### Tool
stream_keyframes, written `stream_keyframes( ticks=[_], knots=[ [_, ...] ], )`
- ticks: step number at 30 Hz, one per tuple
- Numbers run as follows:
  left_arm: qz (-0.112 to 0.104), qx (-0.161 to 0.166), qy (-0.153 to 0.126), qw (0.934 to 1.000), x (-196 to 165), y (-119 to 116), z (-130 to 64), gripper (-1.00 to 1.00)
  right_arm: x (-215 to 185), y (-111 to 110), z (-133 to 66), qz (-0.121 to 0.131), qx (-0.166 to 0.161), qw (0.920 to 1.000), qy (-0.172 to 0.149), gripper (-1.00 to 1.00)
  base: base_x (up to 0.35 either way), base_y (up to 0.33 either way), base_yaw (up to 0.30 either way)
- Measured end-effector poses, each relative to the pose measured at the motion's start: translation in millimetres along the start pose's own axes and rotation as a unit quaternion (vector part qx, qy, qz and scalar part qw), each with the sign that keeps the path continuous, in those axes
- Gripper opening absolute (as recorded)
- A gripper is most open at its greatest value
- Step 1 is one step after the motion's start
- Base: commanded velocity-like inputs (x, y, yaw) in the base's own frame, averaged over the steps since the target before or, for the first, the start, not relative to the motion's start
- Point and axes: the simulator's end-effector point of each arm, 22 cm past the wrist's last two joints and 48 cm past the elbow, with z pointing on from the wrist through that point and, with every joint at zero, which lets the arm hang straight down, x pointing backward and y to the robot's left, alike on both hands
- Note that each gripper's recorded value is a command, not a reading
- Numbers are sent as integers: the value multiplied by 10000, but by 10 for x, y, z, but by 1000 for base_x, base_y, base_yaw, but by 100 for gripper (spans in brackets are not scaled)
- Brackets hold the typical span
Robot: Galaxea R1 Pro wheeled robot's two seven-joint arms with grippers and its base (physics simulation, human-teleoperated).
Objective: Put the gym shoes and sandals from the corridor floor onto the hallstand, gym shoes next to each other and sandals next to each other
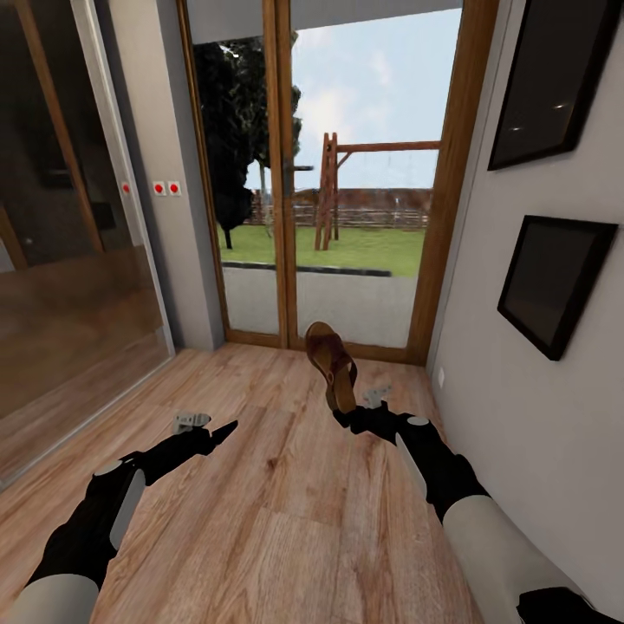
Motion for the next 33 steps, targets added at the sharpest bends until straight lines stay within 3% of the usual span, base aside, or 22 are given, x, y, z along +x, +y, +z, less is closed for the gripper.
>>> stream_keyframes(
  ticks=[14, 33],
  knots=[
    [-2, 0, -2, 10000, -1, -1, 0, 100, -19, -6, -4, -17, 13, 10000, -17, -100, 104, 150, 9],
    [41, 19, -63, 10000, -78, -39, -23, 100, -107, 16, -45, -61, 18, 9999, -81, -100, 1, 2, 227]
  ],
)
